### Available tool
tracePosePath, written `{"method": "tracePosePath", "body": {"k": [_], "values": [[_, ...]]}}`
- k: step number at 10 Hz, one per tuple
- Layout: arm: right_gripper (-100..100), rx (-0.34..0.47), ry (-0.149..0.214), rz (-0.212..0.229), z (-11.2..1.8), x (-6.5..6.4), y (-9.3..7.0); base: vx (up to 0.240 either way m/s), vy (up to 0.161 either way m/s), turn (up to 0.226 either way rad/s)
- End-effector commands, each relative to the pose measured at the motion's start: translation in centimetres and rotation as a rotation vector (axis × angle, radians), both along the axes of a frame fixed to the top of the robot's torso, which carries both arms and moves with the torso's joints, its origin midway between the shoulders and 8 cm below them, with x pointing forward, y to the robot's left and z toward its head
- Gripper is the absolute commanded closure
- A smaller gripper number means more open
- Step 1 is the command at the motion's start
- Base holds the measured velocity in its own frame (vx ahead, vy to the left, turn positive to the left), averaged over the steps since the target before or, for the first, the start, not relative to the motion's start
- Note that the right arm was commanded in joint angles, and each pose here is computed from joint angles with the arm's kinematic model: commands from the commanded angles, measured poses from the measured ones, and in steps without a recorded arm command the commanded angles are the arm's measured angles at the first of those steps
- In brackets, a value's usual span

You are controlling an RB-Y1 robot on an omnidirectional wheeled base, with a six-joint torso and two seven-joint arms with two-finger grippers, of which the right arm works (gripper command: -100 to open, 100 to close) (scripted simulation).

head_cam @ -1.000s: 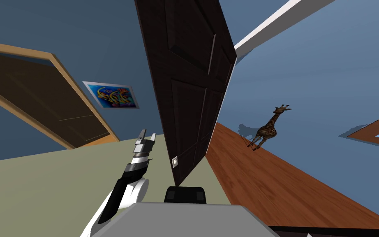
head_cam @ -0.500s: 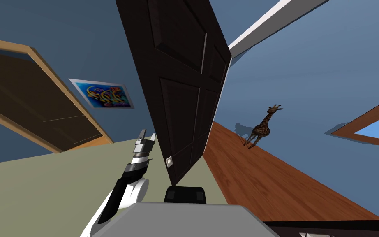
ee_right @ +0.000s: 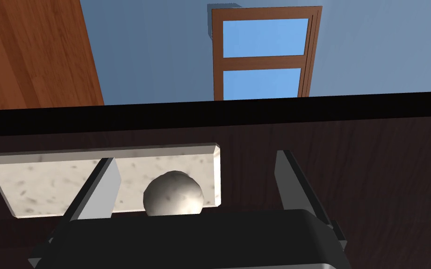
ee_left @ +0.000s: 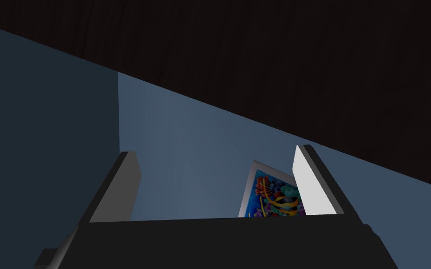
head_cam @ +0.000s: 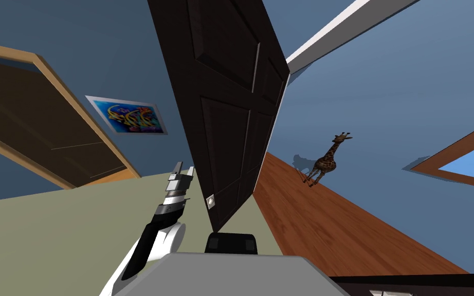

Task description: Pull the door open

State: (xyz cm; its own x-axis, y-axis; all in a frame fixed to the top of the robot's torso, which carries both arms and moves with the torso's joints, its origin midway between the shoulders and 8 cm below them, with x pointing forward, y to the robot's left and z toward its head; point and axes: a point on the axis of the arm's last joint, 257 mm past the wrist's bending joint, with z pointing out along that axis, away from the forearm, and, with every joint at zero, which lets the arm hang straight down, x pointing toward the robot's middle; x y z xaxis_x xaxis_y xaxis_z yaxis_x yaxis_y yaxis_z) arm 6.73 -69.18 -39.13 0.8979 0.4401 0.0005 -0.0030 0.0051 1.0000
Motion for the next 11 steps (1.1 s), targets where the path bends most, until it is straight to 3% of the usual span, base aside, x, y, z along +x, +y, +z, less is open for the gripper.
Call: {"method": "tracePosePath", "body": {"k": [1, 8, 11], "values": [[-100, 0.0, 0.0, 0.001, 0.0, 0.0, 0.0, 0.001, -0.016, 0.005], [-100, 0.0, 0.0, 0.001, 0.0, 0.0, 0.0, 0.0, -0.001, -0.004], [-100, -0.015, 0.002, 0.0, 0.0, -1.7, 0.7, 0.003, -0.027, 0.074]]}}
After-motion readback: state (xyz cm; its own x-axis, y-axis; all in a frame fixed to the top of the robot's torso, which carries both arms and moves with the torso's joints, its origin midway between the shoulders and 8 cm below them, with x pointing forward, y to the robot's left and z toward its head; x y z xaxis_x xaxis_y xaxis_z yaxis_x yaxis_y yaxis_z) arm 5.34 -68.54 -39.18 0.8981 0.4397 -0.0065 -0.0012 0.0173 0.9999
